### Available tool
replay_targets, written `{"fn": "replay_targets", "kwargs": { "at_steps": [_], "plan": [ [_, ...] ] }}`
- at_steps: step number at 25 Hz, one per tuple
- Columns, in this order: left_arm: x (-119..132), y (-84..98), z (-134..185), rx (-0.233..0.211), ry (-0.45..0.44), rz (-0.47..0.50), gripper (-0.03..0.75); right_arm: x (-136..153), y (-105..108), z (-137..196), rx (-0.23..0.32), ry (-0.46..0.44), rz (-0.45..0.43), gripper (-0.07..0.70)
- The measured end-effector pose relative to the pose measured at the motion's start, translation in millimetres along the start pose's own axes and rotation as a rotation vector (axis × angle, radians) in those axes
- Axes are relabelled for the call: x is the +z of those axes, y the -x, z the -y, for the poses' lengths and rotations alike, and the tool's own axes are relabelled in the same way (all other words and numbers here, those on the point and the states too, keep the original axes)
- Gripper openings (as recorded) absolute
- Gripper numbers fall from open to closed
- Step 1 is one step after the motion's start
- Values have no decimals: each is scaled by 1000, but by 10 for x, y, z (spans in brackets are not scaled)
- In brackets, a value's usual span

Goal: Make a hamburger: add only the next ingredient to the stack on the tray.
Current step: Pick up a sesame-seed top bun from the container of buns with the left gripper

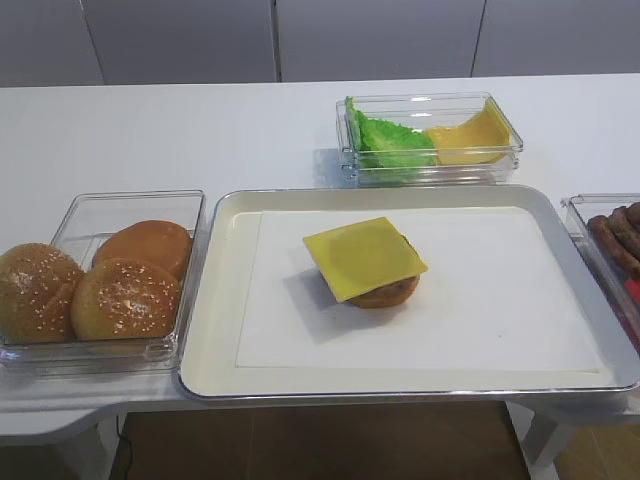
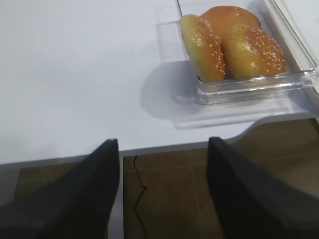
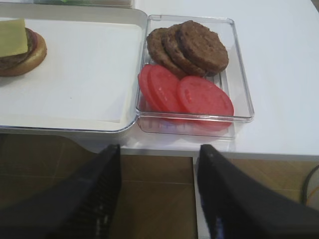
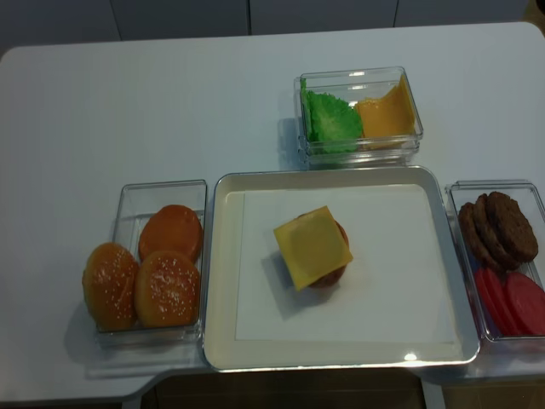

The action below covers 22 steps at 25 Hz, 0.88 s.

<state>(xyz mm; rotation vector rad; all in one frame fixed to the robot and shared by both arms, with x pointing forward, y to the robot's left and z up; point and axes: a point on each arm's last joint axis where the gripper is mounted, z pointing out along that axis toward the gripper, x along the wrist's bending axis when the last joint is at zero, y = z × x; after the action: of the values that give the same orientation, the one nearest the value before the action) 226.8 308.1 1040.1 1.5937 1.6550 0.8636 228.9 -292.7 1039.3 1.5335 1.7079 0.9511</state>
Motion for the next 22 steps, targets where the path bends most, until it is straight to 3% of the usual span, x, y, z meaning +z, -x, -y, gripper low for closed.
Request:
{"fn": "replay_targets", "kwargs": {
  "at_steps": [22],
  "plan": [
    [0, 10, 1, -4, -1, 11, 415, 0, 0, 0, 0, 0, 0, 376]
  ]
}}
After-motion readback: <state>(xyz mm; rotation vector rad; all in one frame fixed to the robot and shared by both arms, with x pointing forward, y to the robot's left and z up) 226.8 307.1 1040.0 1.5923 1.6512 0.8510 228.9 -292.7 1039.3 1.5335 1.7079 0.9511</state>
